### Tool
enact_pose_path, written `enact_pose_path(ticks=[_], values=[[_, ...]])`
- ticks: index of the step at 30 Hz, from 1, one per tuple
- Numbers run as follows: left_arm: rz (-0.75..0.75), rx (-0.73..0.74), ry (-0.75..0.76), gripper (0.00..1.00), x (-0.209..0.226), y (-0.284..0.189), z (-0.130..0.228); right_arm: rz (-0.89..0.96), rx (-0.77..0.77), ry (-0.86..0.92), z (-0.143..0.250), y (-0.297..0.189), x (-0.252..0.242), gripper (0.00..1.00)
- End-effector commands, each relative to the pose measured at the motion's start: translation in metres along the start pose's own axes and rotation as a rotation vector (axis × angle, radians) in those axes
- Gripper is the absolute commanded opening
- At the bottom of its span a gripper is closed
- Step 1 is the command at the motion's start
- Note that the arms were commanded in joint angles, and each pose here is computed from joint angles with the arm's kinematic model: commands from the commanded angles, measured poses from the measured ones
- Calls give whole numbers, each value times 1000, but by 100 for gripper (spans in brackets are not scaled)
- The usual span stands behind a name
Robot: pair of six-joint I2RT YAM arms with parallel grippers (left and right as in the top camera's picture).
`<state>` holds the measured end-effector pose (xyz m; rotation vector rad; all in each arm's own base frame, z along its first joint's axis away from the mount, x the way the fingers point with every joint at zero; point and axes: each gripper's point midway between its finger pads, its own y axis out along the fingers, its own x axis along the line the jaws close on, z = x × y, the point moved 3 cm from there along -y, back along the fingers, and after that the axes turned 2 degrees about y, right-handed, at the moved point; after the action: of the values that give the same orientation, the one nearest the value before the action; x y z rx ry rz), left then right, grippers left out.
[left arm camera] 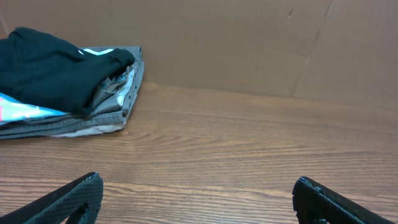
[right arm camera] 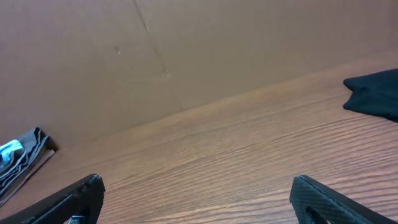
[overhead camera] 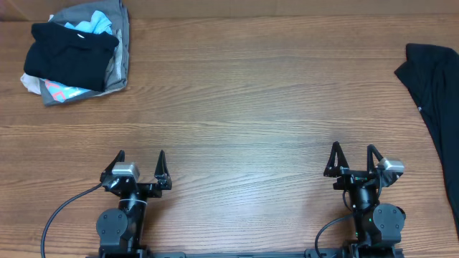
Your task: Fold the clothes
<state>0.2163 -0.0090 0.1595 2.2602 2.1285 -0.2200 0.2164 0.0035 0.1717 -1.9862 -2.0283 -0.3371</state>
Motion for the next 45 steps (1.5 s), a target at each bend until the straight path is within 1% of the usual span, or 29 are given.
enact_pose_path(ticks=[1,31,32,34,36,39,44,45], values=[[-21,-5,18,100,4,0,0,2,-7,-3,1,0,-1,100],[-21,-5,18,100,4,0,0,-7,-8,8,1,0,1,100],[-21,-5,18,100,4,0,0,-33,-1,31,2,0,4,100],[-21,-5,19,100,4,0,0,-154,50,161,6,-2,22,100],[-21,-5,18,100,4,0,0,-316,150,332,13,-8,47,100],[-21,-5,18,100,4,0,0,-479,294,473,23,-21,72,100],[-21,-5,18,100,4,0,0,-503,335,649,17,-24,78,100],[-21,-5,18,100,4,0,0,-536,332,645,14,-27,83,100]])
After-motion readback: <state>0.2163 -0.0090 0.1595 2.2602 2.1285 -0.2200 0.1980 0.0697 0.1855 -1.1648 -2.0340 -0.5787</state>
